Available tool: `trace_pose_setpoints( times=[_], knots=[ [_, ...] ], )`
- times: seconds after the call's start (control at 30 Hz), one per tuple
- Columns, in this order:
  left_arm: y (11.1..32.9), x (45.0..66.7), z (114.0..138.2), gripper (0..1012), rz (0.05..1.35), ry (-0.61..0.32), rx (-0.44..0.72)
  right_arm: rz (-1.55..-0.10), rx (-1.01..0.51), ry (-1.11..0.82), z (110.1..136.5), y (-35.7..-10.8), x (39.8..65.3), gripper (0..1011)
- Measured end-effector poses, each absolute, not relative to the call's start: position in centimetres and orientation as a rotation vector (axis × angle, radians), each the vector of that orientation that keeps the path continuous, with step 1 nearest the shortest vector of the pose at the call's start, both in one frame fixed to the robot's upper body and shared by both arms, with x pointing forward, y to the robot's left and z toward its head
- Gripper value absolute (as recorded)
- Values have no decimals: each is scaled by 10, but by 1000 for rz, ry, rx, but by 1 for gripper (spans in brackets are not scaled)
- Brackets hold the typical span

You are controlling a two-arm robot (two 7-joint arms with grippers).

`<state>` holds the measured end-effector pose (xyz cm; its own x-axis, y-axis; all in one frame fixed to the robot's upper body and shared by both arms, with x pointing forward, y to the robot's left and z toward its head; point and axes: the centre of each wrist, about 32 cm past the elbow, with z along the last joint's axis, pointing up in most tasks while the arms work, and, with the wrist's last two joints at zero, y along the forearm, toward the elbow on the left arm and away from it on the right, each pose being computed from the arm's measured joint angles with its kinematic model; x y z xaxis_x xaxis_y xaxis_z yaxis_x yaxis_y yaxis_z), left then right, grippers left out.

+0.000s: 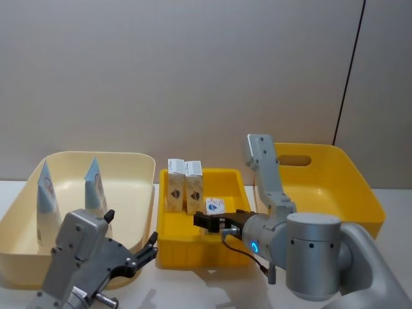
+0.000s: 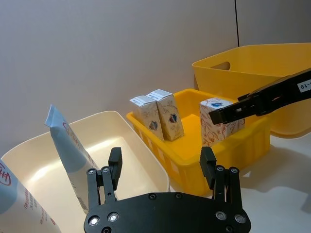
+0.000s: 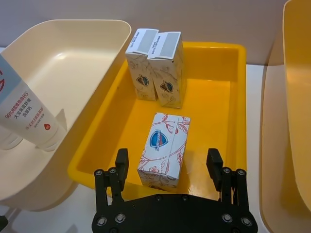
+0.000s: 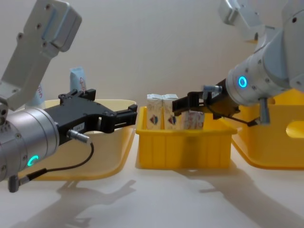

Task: Bimanual collaborative sorting of washing and personal care products

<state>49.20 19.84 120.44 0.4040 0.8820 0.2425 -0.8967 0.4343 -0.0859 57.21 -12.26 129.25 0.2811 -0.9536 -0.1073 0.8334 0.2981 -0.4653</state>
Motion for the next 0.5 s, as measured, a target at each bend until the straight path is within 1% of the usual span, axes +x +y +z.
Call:
trace_pose_setpoints(
  times=[0.5],
  knots=[
    [198, 492, 1204, 1000, 1124, -268, 61, -1234, -345, 416, 1288, -115, 584, 993]
  ],
)
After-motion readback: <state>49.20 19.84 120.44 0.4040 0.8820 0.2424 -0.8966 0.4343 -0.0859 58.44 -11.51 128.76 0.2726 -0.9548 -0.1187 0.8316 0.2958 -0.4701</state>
